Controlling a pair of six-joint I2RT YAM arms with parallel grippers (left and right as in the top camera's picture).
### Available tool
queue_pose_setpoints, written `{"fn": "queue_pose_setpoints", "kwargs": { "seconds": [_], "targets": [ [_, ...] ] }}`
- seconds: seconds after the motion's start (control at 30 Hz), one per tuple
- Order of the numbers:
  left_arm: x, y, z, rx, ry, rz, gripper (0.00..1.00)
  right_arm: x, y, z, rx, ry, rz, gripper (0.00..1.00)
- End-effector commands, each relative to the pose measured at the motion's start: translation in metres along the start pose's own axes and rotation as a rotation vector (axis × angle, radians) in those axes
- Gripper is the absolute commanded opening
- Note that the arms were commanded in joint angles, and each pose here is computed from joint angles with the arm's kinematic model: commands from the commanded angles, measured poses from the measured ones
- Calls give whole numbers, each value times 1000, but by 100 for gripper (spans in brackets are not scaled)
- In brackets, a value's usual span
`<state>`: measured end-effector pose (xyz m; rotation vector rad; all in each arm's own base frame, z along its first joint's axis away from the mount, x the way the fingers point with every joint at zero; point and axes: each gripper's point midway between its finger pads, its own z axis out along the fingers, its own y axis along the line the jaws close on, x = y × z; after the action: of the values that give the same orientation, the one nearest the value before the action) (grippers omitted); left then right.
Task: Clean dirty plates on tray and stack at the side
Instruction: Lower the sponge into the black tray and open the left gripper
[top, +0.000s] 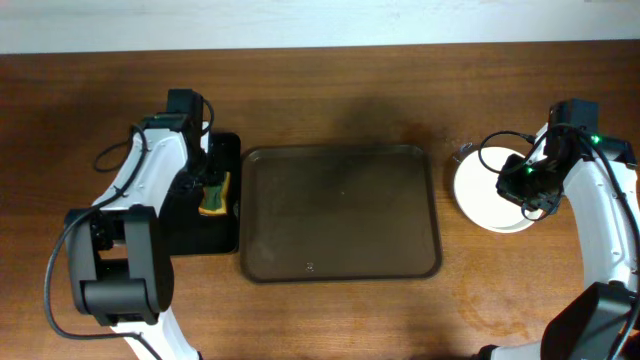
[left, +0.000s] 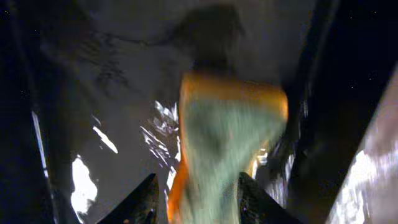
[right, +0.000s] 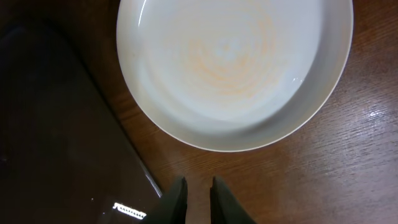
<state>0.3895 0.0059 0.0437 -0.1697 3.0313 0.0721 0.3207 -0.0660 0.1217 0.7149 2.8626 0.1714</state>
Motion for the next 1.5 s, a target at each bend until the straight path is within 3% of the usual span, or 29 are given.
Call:
{"fn": "queue_pose_setpoints", "kwargs": {
  "seconds": [0.0,0.1,0.27,0.4,0.53,0.57,0.6,0.77,0.9,1.03,1.1,1.13,1.17,1.2,1.23,1.47],
  "targets": [
    [13,-17,-12,112,49,-11,33,1,2,-5,-6,-14,-9,16],
    [24,-16,-9,108,89,-12,21,1,2,-5,-6,-14,-9,16],
    [47,-8,21,57,131,-8,19,1,2,-5,-6,-14,-9,15],
    [52,-3,54,29,69,-23,17,3,2,-5,-4,-7,-9,15],
    [45,-4,60,37,20,-47,1,4,1,-5,-3,-3,-8,15],
    [41,-4,57,38,12,-47,5,4,1,-5,-3,-4,-8,15],
    [37,-5,50,39,2,-48,17,4,1,-5,-3,-4,-8,15],
    [10,-5,-11,61,-122,-51,33,4,1,-5,-4,-5,-8,15],
    [6,-3,-64,78,-248,-54,59,3,2,-8,-7,-16,-18,16],
    [7,-8,-79,103,-283,31,67,2,13,-30,-31,-93,-96,22],
    [20,-12,-79,126,-239,77,69,8,29,-51,-54,-155,-180,38],
    [25,-12,-80,129,-222,77,73,14,35,-61,-62,-174,-204,52],
    [29,-12,-83,132,-217,77,82,20,42,-69,-74,-192,-227,72],
    [32,-12,-87,136,-215,78,90,25,47,-76,-84,-208,-248,98],
    [37,-11,-93,136,-217,77,100,30,51,-84,-94,-228,-267,98],
    [77,-5,-134,157,-421,60,100,69,37,-114,-117,-390,-289,98]
  ]
}}
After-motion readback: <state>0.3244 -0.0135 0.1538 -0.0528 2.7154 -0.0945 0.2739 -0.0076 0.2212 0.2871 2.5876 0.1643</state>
